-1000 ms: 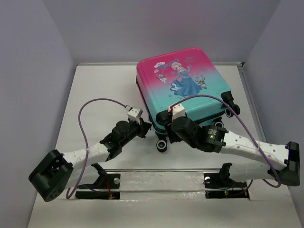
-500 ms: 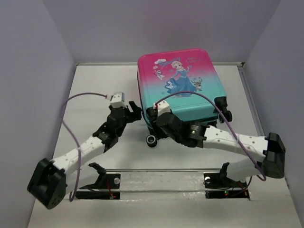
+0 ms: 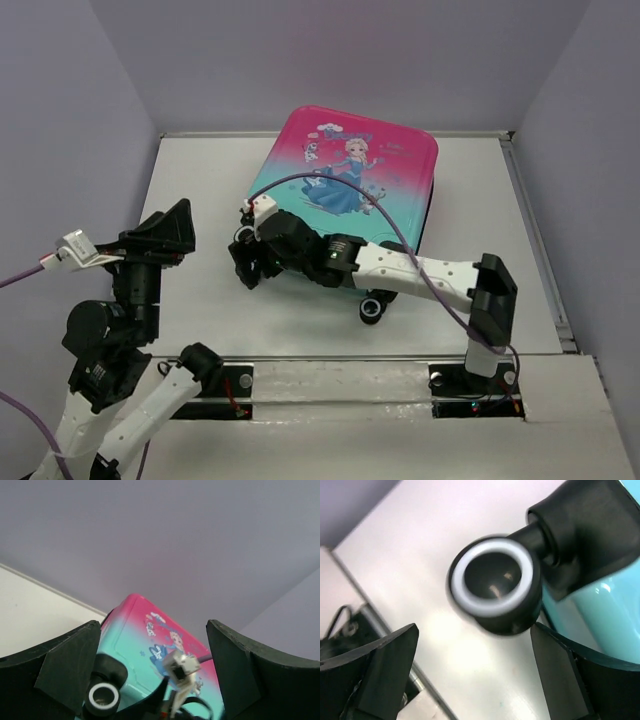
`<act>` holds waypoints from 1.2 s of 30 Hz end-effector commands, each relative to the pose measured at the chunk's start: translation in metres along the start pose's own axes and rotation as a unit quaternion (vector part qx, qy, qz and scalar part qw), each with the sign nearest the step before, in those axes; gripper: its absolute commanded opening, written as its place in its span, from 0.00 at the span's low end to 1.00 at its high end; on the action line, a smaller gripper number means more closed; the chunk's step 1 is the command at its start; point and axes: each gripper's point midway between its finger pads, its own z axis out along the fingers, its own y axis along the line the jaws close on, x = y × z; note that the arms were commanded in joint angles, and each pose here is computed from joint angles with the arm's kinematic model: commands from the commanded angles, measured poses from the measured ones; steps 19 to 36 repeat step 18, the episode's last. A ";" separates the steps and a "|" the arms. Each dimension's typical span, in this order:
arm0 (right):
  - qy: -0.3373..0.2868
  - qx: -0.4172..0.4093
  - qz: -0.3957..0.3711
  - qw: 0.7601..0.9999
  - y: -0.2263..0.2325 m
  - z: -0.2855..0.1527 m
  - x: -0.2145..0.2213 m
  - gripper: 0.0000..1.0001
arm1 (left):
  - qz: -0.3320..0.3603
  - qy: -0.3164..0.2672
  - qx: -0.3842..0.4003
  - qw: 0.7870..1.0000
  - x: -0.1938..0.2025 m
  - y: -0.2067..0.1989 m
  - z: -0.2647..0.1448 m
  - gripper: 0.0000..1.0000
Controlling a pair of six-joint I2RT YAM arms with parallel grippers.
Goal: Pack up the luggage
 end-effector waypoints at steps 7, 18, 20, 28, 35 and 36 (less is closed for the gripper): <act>-0.286 0.025 0.046 0.957 -0.066 -0.244 -0.096 1.00 | 0.092 0.108 0.074 0.987 0.029 -0.025 -0.007 0.99; -0.407 0.214 0.196 0.866 -0.211 -0.370 0.001 1.00 | 0.109 0.159 0.090 0.977 0.072 -0.013 -0.013 0.99; -0.407 0.214 0.196 0.866 -0.211 -0.370 0.001 1.00 | 0.109 0.159 0.090 0.977 0.072 -0.013 -0.013 0.99; -0.407 0.214 0.196 0.866 -0.211 -0.370 0.001 1.00 | 0.109 0.159 0.090 0.977 0.072 -0.013 -0.013 0.99; -0.407 0.214 0.196 0.866 -0.211 -0.370 0.001 1.00 | 0.109 0.159 0.090 0.977 0.072 -0.013 -0.013 0.99; -0.407 0.214 0.196 0.866 -0.211 -0.370 0.001 1.00 | 0.109 0.159 0.090 0.977 0.072 -0.013 -0.013 0.99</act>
